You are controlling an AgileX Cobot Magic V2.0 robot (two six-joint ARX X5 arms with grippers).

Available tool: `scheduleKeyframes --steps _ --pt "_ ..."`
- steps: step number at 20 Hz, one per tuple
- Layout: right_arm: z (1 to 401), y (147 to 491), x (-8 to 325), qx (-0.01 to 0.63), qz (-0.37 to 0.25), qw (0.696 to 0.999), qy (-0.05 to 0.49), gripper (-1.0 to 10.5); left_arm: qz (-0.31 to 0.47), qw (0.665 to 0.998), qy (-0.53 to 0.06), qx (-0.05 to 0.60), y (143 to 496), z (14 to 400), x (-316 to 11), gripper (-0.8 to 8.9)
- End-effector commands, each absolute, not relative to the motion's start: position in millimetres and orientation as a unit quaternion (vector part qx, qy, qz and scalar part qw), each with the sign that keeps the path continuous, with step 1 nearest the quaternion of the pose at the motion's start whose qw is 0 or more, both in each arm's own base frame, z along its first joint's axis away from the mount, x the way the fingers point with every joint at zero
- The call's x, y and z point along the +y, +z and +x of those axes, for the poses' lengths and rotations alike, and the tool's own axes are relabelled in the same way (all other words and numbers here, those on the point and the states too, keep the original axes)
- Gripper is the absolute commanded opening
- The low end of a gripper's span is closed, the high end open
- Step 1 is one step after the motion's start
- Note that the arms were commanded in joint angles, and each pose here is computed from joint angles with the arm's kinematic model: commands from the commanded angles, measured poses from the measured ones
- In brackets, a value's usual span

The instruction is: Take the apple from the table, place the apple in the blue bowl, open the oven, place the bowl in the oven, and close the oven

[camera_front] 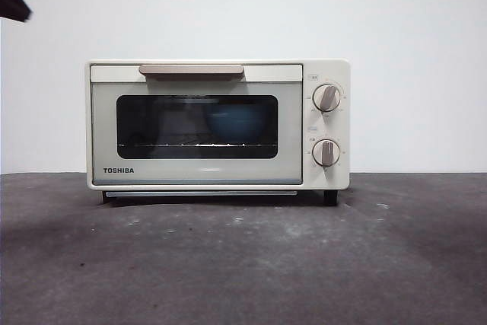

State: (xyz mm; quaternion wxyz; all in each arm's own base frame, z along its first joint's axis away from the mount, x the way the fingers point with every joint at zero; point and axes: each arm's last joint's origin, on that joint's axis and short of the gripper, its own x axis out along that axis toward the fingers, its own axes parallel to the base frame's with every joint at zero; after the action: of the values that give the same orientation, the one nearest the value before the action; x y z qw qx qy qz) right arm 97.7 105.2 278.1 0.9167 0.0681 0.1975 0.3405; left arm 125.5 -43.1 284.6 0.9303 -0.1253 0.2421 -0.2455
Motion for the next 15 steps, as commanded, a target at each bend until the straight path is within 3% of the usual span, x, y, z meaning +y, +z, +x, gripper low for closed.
scheduleKeyframes --steps 1,4,15 --pt "98.3 277.6 108.5 0.181 0.063 0.916 0.352 0.9 -0.107 0.935 -0.246 0.231 289.9 115.0 -40.4 0.07" --pt "98.3 277.8 108.4 0.176 0.056 0.918 0.352 0.0 -0.107 0.935 -0.246 0.231 290.4 108.5 -38.6 0.07" --pt "101.9 278.4 103.8 0.155 0.043 0.951 0.263 0.0 -0.108 0.936 -0.246 0.228 290.9 107.3 -38.3 0.07"
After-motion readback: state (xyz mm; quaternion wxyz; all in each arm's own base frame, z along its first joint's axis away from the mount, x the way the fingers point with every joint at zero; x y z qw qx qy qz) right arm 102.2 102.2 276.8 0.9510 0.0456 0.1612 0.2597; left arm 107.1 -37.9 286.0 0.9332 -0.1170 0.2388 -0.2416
